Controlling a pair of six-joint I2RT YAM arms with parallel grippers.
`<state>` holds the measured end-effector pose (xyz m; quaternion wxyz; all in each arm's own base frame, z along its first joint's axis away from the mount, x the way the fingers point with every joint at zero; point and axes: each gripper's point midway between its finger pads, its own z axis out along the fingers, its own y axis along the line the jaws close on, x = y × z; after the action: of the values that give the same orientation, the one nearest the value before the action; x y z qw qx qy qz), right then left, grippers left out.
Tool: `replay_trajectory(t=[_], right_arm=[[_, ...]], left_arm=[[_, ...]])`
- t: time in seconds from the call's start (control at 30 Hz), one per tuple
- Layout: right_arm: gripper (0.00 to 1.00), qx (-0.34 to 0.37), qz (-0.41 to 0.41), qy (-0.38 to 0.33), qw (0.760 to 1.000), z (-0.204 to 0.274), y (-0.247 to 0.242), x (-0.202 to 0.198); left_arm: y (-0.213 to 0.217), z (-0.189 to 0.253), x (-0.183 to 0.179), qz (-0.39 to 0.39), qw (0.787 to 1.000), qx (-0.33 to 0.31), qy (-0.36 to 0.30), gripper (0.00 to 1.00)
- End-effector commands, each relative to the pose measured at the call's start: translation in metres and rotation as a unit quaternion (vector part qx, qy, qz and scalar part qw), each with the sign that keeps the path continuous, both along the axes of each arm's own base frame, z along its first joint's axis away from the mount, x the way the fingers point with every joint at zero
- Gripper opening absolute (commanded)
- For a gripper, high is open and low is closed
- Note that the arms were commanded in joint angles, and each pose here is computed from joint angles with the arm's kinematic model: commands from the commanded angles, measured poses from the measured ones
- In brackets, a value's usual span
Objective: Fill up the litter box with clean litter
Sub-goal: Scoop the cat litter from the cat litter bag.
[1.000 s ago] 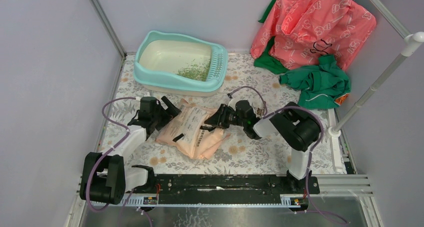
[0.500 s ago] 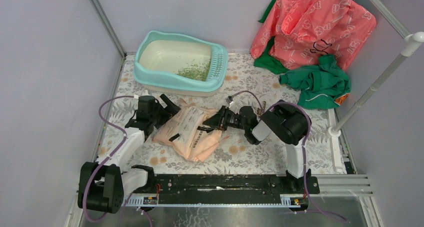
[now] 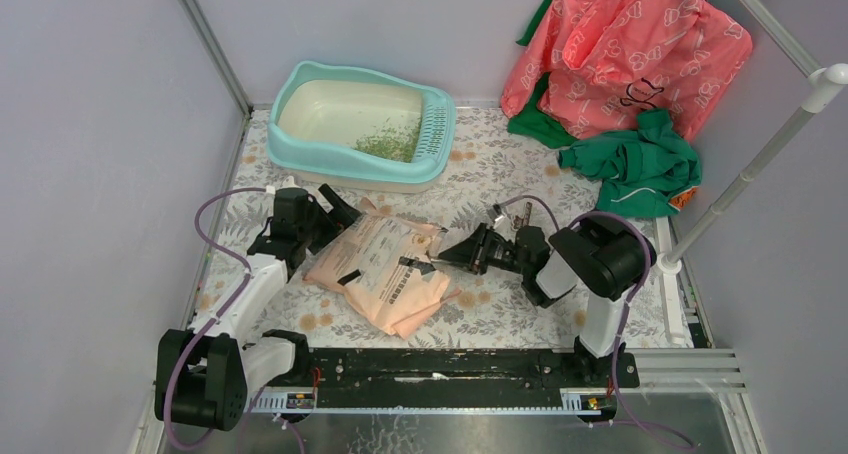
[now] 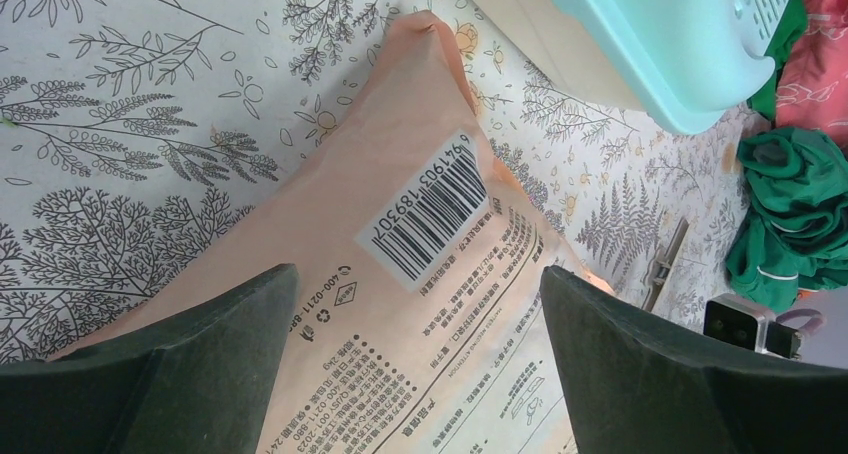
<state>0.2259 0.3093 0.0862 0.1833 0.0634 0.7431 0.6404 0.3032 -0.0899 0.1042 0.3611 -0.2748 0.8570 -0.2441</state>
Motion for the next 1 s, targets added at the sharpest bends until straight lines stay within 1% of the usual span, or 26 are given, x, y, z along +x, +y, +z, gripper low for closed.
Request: replay_trajectory(t=[0.0, 0.47, 0.73, 0.97], right_arm=[[0.0, 0.049, -0.018, -0.062, 0.997, 0.035, -0.023, 0.005], [0.0, 0.02, -0.075, -0.036, 0.996, 0.017, -0.08, 0.001], [0.0, 0.013, -0.087, -0.017, 0.996, 0.009, -0.098, -0.01], [0.0, 0.004, -0.095, -0.015, 0.995, 0.007, -0.108, -0.017]], left_arm=[[0.002, 0.016, 0.009, -0.002, 1.0, 0.009, -0.023, 0.99], [0.002, 0.021, 0.01, -0.004, 1.0, 0.01, -0.027, 0.99], [0.002, 0.024, 0.011, -0.004, 1.0, 0.01, -0.029, 0.99], [0.001, 0.026, 0.011, -0.006, 0.999, 0.009, -0.031, 0.99]])
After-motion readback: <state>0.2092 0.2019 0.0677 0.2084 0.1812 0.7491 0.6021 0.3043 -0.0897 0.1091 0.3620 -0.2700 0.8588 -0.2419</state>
